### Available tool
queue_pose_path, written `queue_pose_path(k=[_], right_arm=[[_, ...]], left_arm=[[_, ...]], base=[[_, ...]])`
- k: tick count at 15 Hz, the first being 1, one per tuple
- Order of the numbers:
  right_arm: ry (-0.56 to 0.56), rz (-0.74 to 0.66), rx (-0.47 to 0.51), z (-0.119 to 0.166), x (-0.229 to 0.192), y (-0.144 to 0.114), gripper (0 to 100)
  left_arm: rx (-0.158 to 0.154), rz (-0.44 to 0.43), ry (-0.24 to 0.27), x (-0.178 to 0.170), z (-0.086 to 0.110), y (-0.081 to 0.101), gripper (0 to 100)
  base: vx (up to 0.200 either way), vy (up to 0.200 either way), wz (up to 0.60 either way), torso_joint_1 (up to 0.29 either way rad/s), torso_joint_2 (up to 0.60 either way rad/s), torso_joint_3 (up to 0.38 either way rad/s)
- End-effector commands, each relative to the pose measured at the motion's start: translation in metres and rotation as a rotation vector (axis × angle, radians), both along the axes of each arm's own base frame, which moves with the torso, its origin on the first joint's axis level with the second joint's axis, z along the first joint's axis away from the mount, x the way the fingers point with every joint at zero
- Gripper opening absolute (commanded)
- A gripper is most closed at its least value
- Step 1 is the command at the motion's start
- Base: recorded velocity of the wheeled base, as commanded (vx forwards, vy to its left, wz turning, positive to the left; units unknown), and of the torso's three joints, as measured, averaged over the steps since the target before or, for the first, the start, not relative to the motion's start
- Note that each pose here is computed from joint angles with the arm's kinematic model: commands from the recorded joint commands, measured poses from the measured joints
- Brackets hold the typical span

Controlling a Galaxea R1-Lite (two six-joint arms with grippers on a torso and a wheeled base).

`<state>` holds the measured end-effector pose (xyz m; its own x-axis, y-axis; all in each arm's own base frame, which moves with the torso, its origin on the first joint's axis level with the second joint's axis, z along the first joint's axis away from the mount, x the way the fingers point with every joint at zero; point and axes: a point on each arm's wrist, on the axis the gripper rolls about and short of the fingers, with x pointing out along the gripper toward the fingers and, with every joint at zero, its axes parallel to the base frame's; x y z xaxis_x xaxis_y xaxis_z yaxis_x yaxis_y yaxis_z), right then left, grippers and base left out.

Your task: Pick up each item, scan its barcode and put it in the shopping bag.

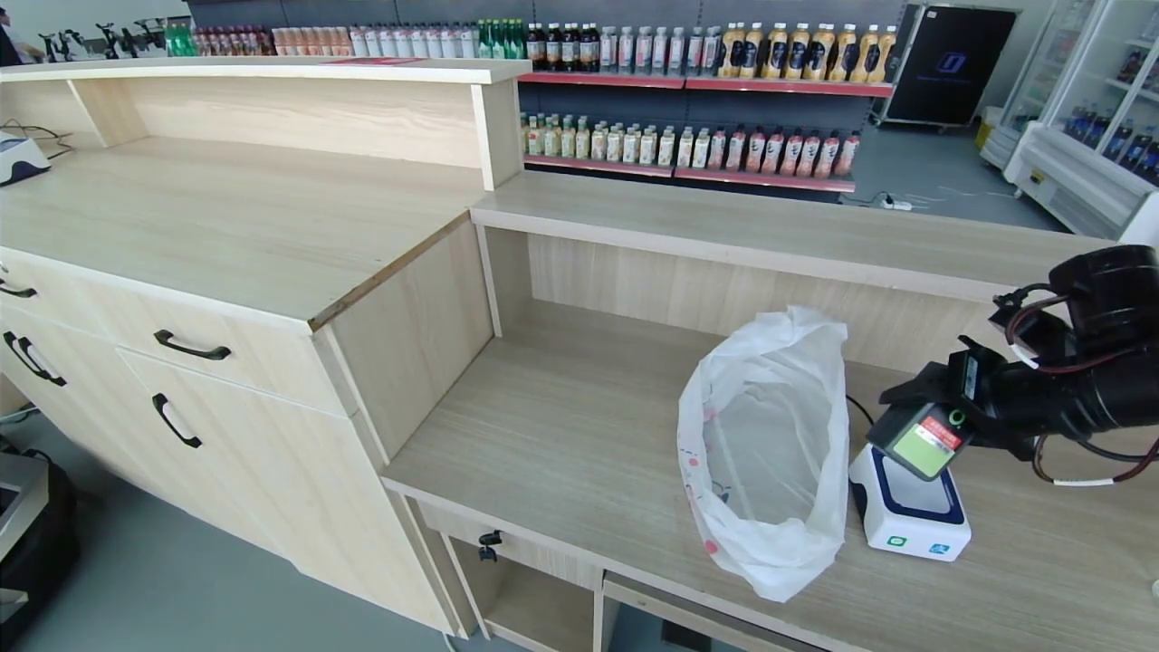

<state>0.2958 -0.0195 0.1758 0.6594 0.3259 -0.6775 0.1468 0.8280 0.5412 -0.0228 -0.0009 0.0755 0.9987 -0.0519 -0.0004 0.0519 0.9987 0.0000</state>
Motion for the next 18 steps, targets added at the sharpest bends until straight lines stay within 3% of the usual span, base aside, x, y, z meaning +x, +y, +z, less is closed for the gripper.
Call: queue_pose_path(k=[1,18], right_arm=[[0.041,0.005,-0.007,-0.013,0.009,0.003,0],[-0.032,0.060,-0.101,-0.046,0.049,0.006,0]], left_arm=[[-0.002,0.000,0.001,0.000,0.000,0.000,100],[0.000,-0.002,0.001,0.000,0.000,0.000,100]], base=[[0.000,0.000,0.00,0.000,0.00,0.000],[0.000,0.000,0.00,0.000,0.00,0.000]])
